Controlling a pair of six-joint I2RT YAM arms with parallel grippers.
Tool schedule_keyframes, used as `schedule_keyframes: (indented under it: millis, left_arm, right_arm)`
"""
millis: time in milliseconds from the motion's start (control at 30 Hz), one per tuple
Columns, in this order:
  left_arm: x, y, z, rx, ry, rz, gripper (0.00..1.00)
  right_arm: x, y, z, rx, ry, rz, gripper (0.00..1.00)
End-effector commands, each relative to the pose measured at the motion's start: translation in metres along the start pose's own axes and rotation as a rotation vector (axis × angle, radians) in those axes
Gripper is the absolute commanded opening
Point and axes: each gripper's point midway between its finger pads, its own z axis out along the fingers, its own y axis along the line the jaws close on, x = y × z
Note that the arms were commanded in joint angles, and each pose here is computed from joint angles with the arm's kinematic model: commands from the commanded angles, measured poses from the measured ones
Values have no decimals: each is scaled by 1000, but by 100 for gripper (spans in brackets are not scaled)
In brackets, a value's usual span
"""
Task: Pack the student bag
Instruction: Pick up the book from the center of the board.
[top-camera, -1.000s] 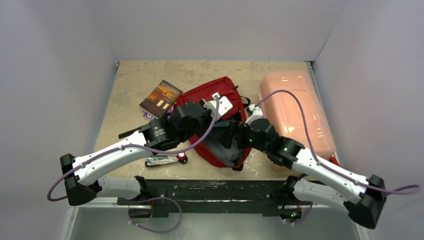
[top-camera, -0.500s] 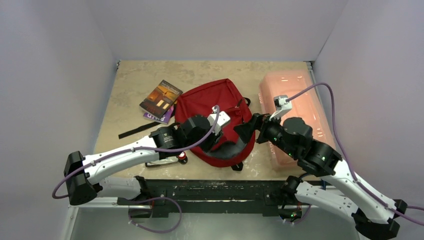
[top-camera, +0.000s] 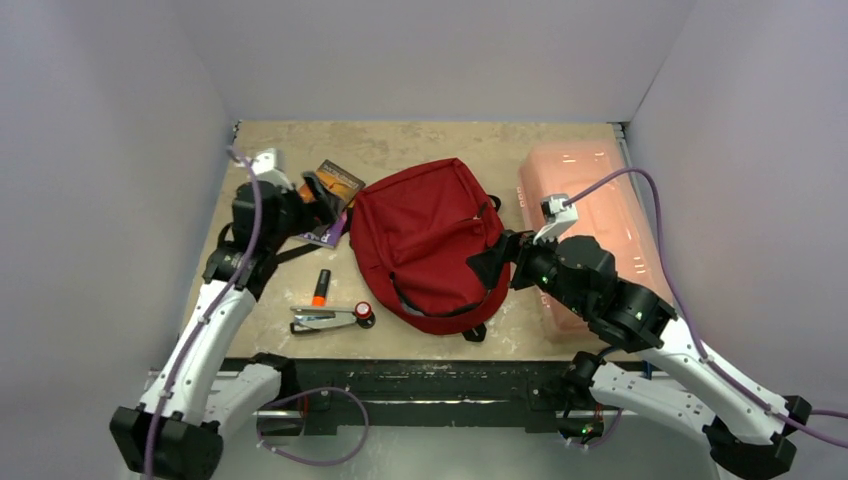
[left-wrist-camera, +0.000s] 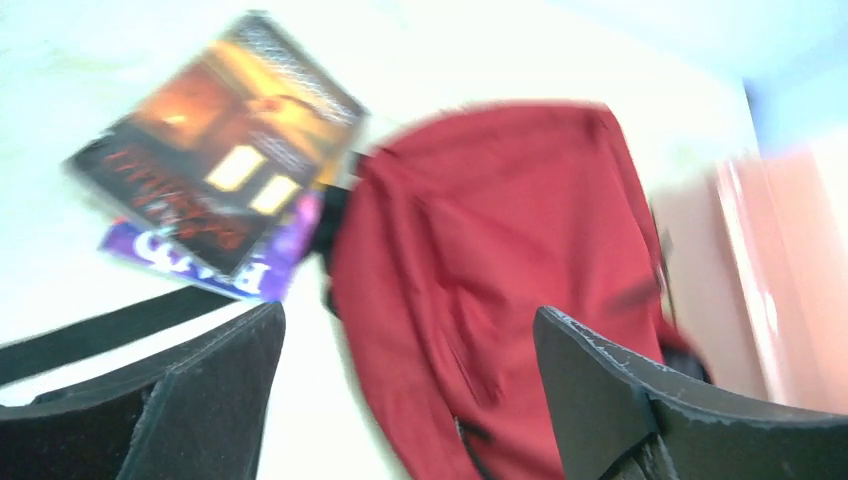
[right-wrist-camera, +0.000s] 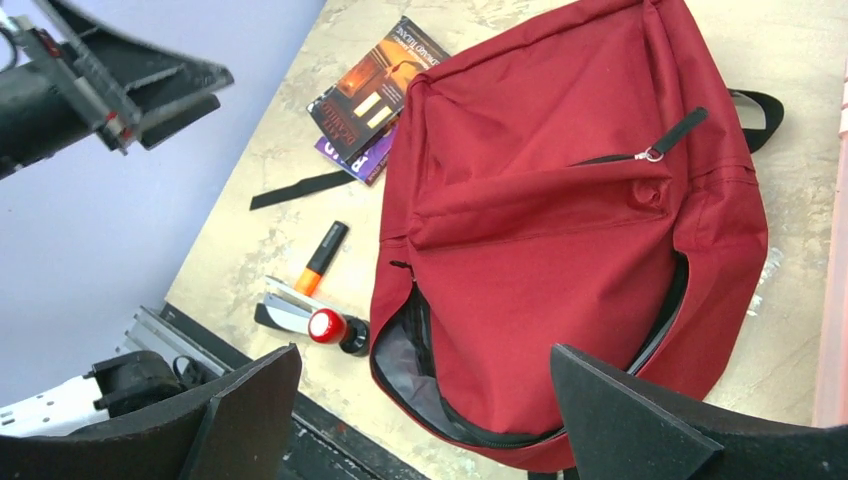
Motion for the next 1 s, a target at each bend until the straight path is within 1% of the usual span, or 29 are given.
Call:
schedule_keyframes:
  millis: [0,33,100,167,267,333,500,533,600,667,733,833,900,967]
  left_arm:
    - [-18,76,26,-163,-102,-476,97]
    - [-21,90,31,-194,-140,-516,98]
    - [-27,129,35,-325,-211,-579,100]
    - [-33,157,37,-420,-260,-588,100]
    - [-30,194,44,-519,-283,-656,100]
    - [-23,215,52,-544,-274,-721,100]
    - [-12,256,81,-527,-244,-831,94]
    - [-12,259,88,-489,-247,-849,94]
    - [-11,262,104,-401,-241,-857,89]
    - [-7,266,115,-352,-240,-872,89]
    - [-8,266,123,-294,-245,-858,89]
    - [-2,269,132,-263,-231,-842,87]
    - [9,274,138,-258,-209,-866,86]
    - [15,273,144,-218,-189,-900,83]
  right_arm:
    - [-4,8,-1,-42,-11,-9,99]
    - [-4,10,-1,-47,-7,-10,99]
    - [-4,12,-1,-58,-2,-11,99]
    - [-4,14,-1,-63,4,-7,99]
    - [-3,14,-4,-73,2,8,99]
    - [-2,13,-7,-77,-6,21,99]
    - [-5,13,-15,-89,-25,40,99]
    - [-7,14,-16,-96,-32,43,99]
    - [-11,18,-21,-117,-47,47,99]
    - [-14,19,-23,-128,-57,49,99]
    - [-16,20,-25,-128,-63,50,99]
    - [-21,18,-28,-112,-71,46,99]
    - [-25,19,-32,-116,-84,50,99]
    - [-29,20,-36,-127,-103,55,99]
